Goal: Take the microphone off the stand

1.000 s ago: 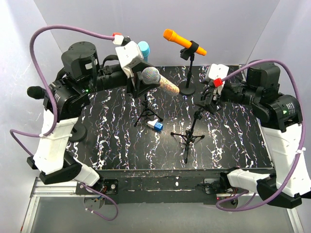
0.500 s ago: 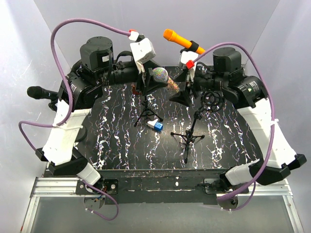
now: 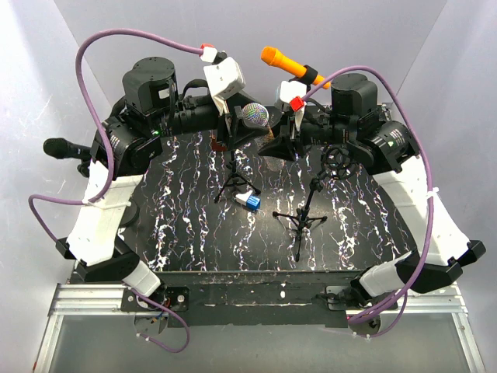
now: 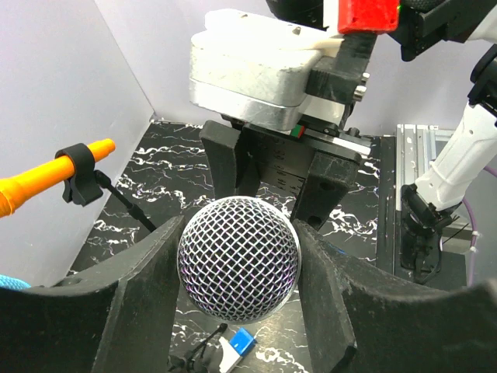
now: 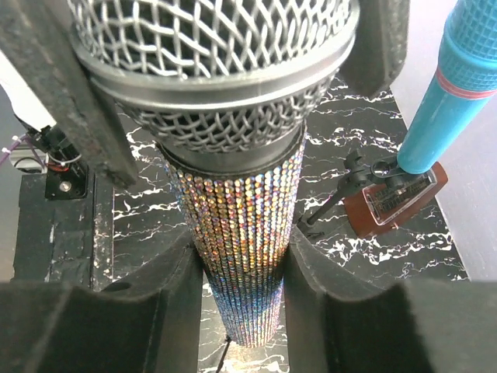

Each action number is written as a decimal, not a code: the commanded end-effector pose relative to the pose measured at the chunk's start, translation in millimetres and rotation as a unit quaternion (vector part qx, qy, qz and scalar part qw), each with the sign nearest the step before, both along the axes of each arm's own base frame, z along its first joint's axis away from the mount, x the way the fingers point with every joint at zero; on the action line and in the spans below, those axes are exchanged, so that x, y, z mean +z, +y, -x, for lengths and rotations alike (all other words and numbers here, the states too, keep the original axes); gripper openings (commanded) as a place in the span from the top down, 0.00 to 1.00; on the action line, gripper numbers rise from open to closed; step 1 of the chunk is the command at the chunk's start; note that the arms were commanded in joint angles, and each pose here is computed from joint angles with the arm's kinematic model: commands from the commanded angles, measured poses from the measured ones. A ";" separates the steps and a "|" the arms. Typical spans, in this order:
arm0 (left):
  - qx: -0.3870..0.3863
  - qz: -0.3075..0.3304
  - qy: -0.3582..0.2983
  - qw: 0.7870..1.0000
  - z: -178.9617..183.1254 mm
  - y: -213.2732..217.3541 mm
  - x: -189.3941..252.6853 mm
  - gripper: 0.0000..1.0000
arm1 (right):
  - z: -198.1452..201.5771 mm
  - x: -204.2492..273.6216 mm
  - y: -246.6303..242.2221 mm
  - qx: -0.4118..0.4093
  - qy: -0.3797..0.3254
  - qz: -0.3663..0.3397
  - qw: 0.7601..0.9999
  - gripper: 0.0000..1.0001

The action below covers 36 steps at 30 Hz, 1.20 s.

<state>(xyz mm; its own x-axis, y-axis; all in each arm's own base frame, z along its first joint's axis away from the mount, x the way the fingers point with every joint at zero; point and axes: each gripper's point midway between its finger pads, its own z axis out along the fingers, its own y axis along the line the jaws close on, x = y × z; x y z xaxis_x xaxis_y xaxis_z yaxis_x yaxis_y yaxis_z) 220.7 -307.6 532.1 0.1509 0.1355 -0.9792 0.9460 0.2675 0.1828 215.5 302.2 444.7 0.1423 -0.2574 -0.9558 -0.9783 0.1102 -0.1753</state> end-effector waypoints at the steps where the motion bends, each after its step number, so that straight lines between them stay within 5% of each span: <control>1: 0.010 0.004 -0.052 0.999 2.1 11.9 17.1 1.00 | 1.6 28.5 -8.0 -0.024 -0.026 -0.034 0.999 0.99; 10: -0.163 -0.045 -0.089 0.982 63.3 16.4 -6.3 1.00 | 72.0 19.5 -20.2 0.129 0.035 -0.002 0.991 0.99; 17: -0.206 -0.127 -0.208 0.948 62.5 27.9 -41.5 1.00 | 86.5 13.7 -22.3 0.168 0.077 0.017 0.983 0.99; 20: -0.184 -0.120 -0.212 0.952 52.5 24.3 -34.6 1.00 | 82.1 17.7 -18.5 0.162 0.075 0.006 0.984 0.99; 21: -0.158 -0.111 -0.199 0.961 45.7 23.4 -29.5 0.90 | 80.1 20.0 -17.9 0.154 0.072 0.001 0.986 0.99; 24: -0.060 -0.050 -0.179 0.981 26.1 26.4 -6.5 0.27 | 73.1 29.9 -17.1 0.124 0.050 -0.022 0.991 0.99; 25: -0.037 -0.028 -0.196 0.980 22.3 29.0 4.8 0.20 | 71.0 34.9 -18.9 0.113 0.038 -0.029 0.992 0.99; 29: 0.045 -0.021 -0.166 0.985 6.6 45.8 5.3 0.04 | 66.0 53.4 -29.5 0.076 0.018 -0.046 0.996 0.99; 36: 0.098 -0.022 -0.161 0.982 -1.0 61.6 -2.1 0.02 | -4.7 109.8 -80.0 -0.123 0.015 -0.153 0.980 0.99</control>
<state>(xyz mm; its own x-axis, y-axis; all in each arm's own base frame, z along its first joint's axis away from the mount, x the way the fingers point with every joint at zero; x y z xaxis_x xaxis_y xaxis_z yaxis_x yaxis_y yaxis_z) 217.8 -262.3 518.9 0.4234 0.2417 -0.8731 0.8140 0.3216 0.4838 180.9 252.9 495.6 0.0328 -0.1498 -0.9882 -0.9899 0.1313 -0.0527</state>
